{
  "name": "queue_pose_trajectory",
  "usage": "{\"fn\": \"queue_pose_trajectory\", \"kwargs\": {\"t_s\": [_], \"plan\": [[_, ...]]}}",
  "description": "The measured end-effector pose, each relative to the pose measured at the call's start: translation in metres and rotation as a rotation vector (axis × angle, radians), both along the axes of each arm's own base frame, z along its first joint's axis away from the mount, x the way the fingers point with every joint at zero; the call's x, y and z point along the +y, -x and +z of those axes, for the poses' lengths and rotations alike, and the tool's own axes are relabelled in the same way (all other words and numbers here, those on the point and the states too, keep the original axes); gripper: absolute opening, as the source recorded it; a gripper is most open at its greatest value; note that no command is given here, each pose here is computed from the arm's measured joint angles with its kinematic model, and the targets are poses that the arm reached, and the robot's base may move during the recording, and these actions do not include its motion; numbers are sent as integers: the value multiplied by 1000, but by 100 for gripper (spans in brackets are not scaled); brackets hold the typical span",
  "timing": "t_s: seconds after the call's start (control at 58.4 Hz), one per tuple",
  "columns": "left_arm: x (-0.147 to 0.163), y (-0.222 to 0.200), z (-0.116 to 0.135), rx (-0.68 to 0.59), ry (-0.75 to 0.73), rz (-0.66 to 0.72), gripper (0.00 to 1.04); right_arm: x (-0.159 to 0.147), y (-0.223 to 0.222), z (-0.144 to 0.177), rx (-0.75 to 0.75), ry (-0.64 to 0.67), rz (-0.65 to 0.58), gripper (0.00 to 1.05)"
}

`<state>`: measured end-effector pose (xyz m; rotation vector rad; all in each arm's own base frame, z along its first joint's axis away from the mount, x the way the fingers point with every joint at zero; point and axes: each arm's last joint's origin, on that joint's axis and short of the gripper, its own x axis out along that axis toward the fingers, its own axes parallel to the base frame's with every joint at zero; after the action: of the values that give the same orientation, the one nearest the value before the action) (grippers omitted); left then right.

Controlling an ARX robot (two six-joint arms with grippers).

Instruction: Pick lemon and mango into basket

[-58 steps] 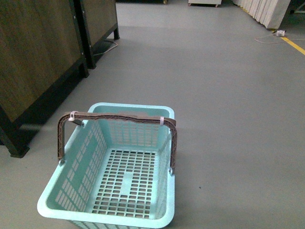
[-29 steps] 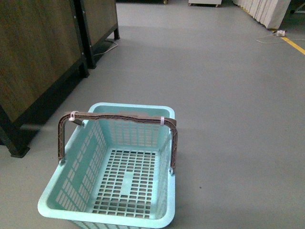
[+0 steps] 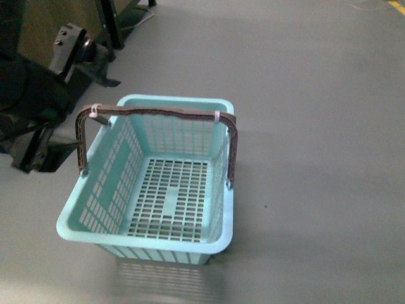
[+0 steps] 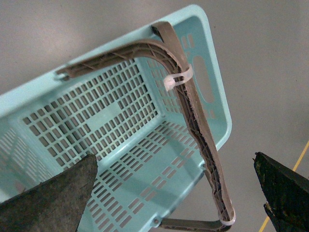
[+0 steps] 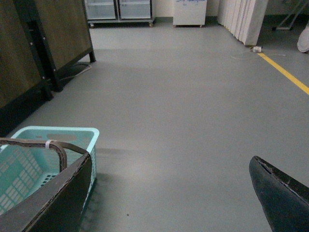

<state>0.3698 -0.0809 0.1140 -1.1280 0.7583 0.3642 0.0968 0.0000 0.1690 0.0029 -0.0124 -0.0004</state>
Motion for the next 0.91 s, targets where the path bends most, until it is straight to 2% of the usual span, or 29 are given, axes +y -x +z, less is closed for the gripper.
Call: {"fn": "queue_pose_trajectory", "kwargs": {"t_s": [0.308, 0.462, 0.685, 0.839, 0.907], "plan": [[-46, -66, -39, 84, 50, -38, 98, 0, 0, 0, 0, 0, 0, 96], [-65, -92, -46, 86, 62, -61, 98, 0, 0, 0, 0, 0, 0, 96], [-75, -104, -52, 85, 71, -75, 63, 0, 0, 0, 0, 0, 0, 96], [-76, -104, -54, 93, 91, -68, 28, 0, 0, 0, 0, 0, 0, 96], [-76, -104, -53, 92, 125, -41, 17, 0, 0, 0, 0, 0, 0, 96]]}}
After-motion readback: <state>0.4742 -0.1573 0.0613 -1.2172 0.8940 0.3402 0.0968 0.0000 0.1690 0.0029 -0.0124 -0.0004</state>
